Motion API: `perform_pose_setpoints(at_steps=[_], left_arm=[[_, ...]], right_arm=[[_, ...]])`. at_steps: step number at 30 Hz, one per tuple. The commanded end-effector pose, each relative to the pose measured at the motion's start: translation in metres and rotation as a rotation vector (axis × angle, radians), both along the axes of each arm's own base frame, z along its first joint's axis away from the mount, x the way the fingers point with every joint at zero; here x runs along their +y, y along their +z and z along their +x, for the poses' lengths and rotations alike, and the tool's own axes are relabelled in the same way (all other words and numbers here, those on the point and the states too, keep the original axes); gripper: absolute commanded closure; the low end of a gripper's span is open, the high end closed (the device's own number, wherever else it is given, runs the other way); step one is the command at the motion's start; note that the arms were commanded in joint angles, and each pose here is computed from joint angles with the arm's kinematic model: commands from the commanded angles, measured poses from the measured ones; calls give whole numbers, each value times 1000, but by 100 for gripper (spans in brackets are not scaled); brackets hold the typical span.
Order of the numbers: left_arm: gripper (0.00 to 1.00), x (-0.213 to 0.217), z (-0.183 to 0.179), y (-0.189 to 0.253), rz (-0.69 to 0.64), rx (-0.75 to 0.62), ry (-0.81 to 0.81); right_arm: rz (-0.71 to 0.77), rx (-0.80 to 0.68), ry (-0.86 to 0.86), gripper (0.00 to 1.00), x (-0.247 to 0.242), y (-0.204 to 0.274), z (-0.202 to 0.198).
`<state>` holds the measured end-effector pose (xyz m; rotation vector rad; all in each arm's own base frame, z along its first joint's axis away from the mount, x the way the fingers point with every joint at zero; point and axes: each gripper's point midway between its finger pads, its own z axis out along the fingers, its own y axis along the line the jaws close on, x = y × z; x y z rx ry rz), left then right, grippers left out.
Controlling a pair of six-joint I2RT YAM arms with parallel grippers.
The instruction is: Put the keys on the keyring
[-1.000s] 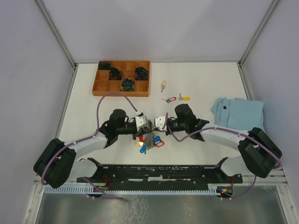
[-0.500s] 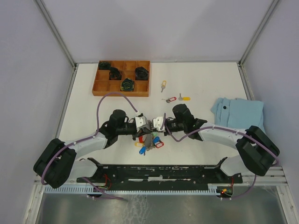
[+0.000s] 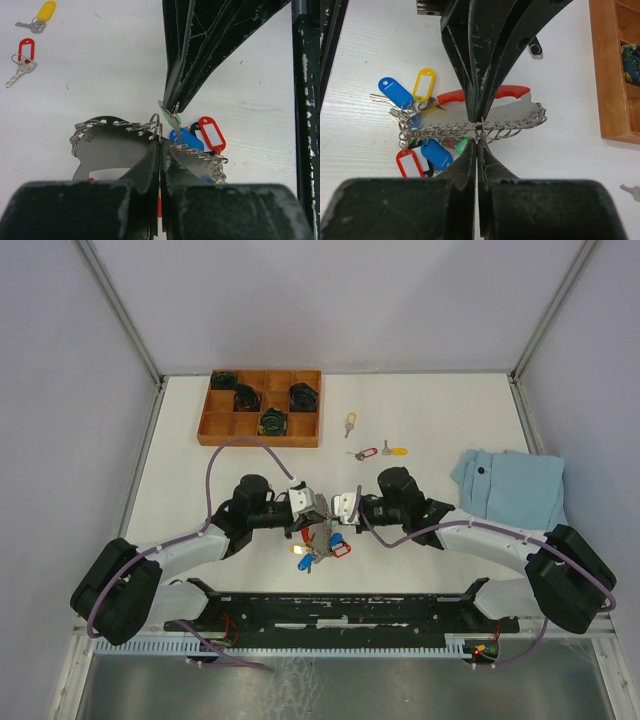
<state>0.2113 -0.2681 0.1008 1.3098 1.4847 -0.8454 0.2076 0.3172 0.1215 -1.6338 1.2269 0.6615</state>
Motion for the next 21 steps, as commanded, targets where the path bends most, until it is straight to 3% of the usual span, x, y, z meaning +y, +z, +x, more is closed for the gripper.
perform_pose_setpoints(at_steps=[1, 21], left_arm=[[97, -6, 6, 22, -53, -82, -7], [97, -8, 1, 22, -63, -80, -39]], right_arm=[[17, -3, -30, 99, -2, 6, 1], [40, 8, -46, 99, 6, 0, 9]])
